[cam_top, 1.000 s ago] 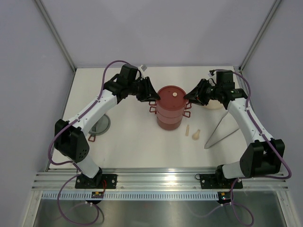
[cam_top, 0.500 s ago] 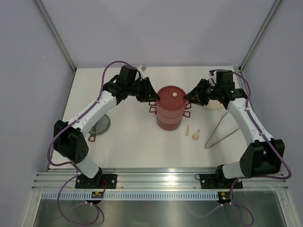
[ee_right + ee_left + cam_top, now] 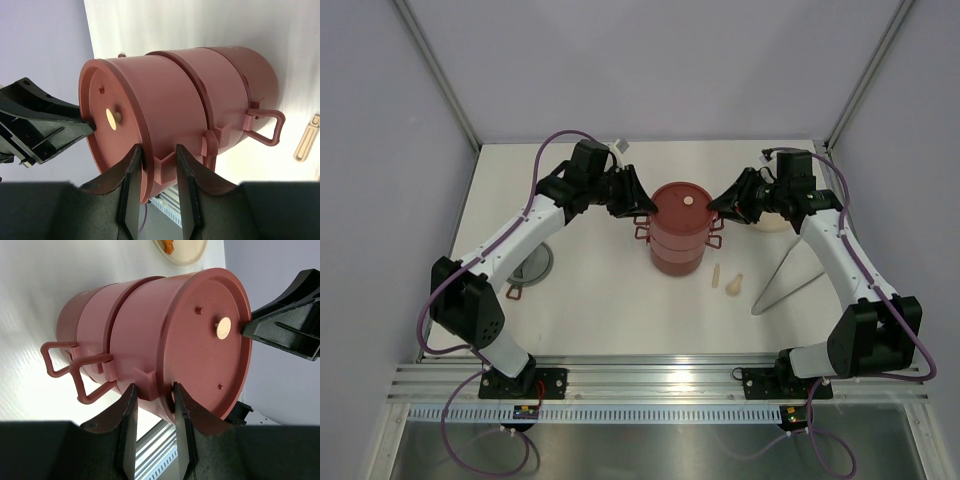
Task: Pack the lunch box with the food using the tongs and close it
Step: Place the packing box into the packing box.
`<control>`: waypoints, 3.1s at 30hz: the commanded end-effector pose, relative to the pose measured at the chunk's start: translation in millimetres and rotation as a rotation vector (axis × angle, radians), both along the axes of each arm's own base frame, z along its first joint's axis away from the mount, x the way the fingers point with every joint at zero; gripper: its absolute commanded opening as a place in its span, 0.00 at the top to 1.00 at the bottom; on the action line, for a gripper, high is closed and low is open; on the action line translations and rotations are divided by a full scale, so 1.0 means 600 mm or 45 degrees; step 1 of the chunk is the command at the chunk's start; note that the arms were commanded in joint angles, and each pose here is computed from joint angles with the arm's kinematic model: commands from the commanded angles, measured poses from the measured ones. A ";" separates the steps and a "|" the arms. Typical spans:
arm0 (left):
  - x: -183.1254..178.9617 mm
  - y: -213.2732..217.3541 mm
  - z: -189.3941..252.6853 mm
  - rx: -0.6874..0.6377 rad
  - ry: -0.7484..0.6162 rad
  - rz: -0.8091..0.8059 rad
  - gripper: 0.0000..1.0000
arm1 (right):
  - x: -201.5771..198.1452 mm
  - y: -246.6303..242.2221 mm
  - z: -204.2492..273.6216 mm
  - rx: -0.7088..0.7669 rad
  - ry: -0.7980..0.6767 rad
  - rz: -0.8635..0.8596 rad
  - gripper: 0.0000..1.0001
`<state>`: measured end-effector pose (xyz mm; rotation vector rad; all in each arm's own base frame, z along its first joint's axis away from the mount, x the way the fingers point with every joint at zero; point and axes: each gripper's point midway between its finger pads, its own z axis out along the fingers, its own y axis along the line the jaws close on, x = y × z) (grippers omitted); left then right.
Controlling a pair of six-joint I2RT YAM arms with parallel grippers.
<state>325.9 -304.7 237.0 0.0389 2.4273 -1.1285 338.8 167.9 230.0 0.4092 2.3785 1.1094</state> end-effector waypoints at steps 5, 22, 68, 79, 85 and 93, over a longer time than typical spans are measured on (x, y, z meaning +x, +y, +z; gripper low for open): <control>-0.074 -0.025 0.021 -0.011 -0.034 -0.231 1.00 | -0.009 -0.011 -0.064 -0.064 0.134 -0.056 1.00; -0.053 -0.027 -0.014 0.049 -0.017 -0.205 1.00 | -0.033 -0.017 -0.065 -0.077 0.104 -0.067 1.00; -0.075 -0.014 0.018 0.093 -0.107 -0.241 0.40 | -0.040 -0.006 -0.073 -0.095 -0.175 0.136 1.00; -0.079 -0.010 0.038 0.087 -0.137 -0.239 0.40 | -0.042 -0.004 -0.049 -0.092 -0.127 0.180 1.00; -0.079 -0.011 0.037 0.085 -0.132 -0.244 0.40 | -0.042 -0.014 -0.045 -0.149 -0.074 0.168 1.00; -0.079 -0.010 0.048 0.080 -0.156 -0.241 0.41 | -0.037 -0.018 -0.029 -0.178 -0.112 0.169 1.00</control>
